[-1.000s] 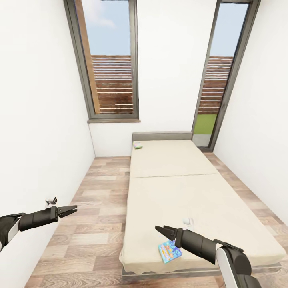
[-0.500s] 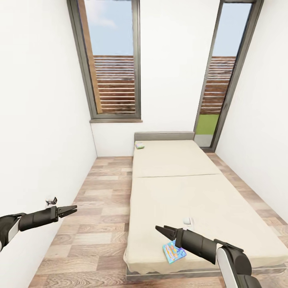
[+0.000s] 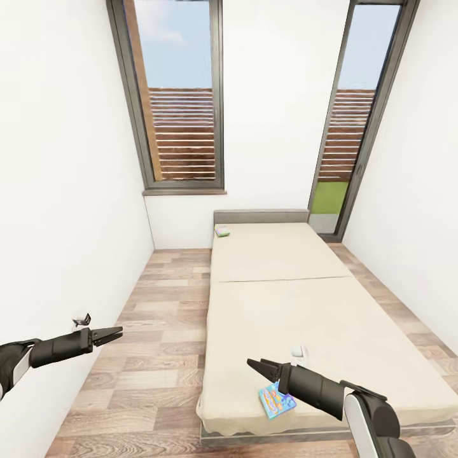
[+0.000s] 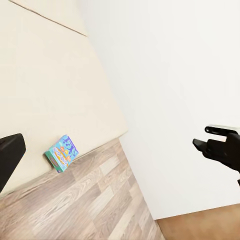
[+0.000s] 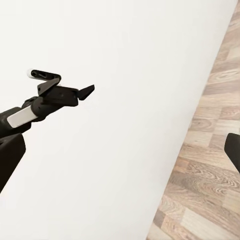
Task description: Put all the toys in the child's room - the three board games (two on the bed and one on the table), the two jigsaw puzzles on the table, and the tennis ball on the table - inside the toy box on the table in the child's room.
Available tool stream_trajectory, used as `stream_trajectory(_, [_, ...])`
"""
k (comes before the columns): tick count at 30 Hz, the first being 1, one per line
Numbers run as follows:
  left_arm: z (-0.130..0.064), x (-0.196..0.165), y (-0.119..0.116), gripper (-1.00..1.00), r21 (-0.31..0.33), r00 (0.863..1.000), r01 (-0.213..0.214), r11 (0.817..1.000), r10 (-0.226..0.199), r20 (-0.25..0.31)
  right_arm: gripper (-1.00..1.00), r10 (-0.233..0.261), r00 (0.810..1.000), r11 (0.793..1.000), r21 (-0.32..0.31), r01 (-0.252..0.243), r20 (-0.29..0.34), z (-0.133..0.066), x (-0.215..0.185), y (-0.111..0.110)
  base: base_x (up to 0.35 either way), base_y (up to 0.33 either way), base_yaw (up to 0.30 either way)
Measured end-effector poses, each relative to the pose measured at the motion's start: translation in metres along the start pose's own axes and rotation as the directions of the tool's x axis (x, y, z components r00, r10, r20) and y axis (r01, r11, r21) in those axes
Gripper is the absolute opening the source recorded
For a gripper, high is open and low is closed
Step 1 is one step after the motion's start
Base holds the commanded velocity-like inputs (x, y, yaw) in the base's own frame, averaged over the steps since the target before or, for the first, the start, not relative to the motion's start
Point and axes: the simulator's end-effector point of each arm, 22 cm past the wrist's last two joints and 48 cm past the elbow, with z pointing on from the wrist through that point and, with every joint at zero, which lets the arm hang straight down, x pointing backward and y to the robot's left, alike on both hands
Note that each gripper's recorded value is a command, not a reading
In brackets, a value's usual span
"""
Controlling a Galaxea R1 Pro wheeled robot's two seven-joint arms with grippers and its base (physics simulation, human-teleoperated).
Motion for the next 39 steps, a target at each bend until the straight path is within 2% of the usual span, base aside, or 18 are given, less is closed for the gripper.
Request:
stream_trajectory(3, [0.0,0.0,0.0,1.0,0.0,1.0,0.0,1.0,0.0,0.0,1.0,0.013,1.0,1.0,0.012,-0.013,-0.004,0.001,0.003,-0.005,0.0,0.0,0.0])
stream_trajectory(5, [0.0,0.0,0.0,1.0,0.0,1.0,0.0,1.0,0.0,0.0,1.0,0.043,0.999,0.998,0.038,-0.042,-0.013,0.002,0.01,-0.018,0.0,0.0,0.0])
stream_trajectory(9, [0.0,0.0,0.0,1.0,0.0,1.0,0.001,1.0,-0.001,0.001,1.0,0.132,0.991,0.986,0.101,-0.13,-0.013,0.002,0.019,-0.055,0.0,0.0,0.0])
stream_trajectory(13, [0.004,0.002,-0.001,1.0,0.007,1.0,0.001,1.0,-0.001,-0.001,1.0,0.237,0.971,0.96,0.148,-0.239,0.03,-0.008,0.023,-0.092,0.0,0.0,0.0])
stream_trajectory(15, [0.006,0.003,-0.002,1.0,0.011,1.0,-0.001,1.0,0.001,-0.001,1.0,0.289,0.954,0.94,0.165,-0.298,0.076,-0.021,0.022,-0.11,0.0,0.0,0.0])
stream_trajectory(16, [0.007,0.003,-0.002,1.0,0.014,1.0,-0.003,1.0,0.003,-0.002,1.0,0.321,0.939,0.925,0.17,-0.339,0.123,-0.032,0.017,-0.122,0.0,0.0,0.0])
stream_trajectory(18, [0.009,0.004,-0.002,1.0,0.016,1.0,-0.003,1.0,0.003,-0.002,1.0,0.354,0.918,0.909,0.167,-0.382,0.177,-0.045,0.011,-0.133,0.0,0.0,0.0])
stream_trajectory(19, [0.01,0.004,-0.003,1.0,0.019,1.0,-0.003,1.0,0.003,-0.002,1.0,0.384,0.896,0.892,0.163,-0.422,0.223,-0.057,0.009,-0.143,0.0,0.0,0.0])
stream_trajectory(21, [0.011,0.005,-0.003,1.0,0.021,1.0,-0.003,1.0,0.003,-0.003,1.0,0.414,0.872,0.873,0.158,-0.462,0.261,-0.068,0.009,-0.154,0.0,0.0,0.0])
stream_trajectory(22, [0.012,0.005,-0.003,1.0,0.022,1.0,-0.003,1.0,0.003,-0.003,1.0,0.441,0.851,0.854,0.16,-0.495,0.285,-0.077,0.012,-0.164,0.0,0.0,0.0])
stream_trajectory(24, [0.012,0.005,-0.003,1.0,0.023,1.0,-0.003,1.0,0.003,-0.003,1.0,0.467,0.831,0.834,0.162,-0.527,0.302,-0.085,0.018,-0.174,0.0,0.0,0.0])
stream_trajectory(25, [0.013,0.005,-0.003,1.0,0.023,1.0,-0.002,1.0,0.002,-0.003,1.0,0.488,0.815,0.817,0.165,-0.552,0.311,-0.091,0.024,-0.182,0.0,0.0,0.0])
stream_trajectory(28, [0.014,0.005,-0.004,1.0,0.026,1.0,-0.001,1.0,0.001,-0.003,1.0,0.521,0.788,0.793,0.155,-0.589,0.329,-0.099,0.03,-0.19,0.0,0.0,0.0])
stream_trajectory(33, [0.017,0.006,-0.003,1.0,0.031,1.0,0.004,1.0,-0.004,-0.004,1.0,0.549,0.755,0.776,0.117,-0.62,0.358,-0.103,0.027,-0.195,0.0,0.0,0.0])
stream_trajectory(39, [0.023,0.007,-0.001,1.0,0.037,1.0,0.01,0.999,-0.01,-0.006,1.0,0.563,0.742,0.766,0.107,-0.634,0.364,-0.101,0.029,-0.2,0.0,0.0,0.0])
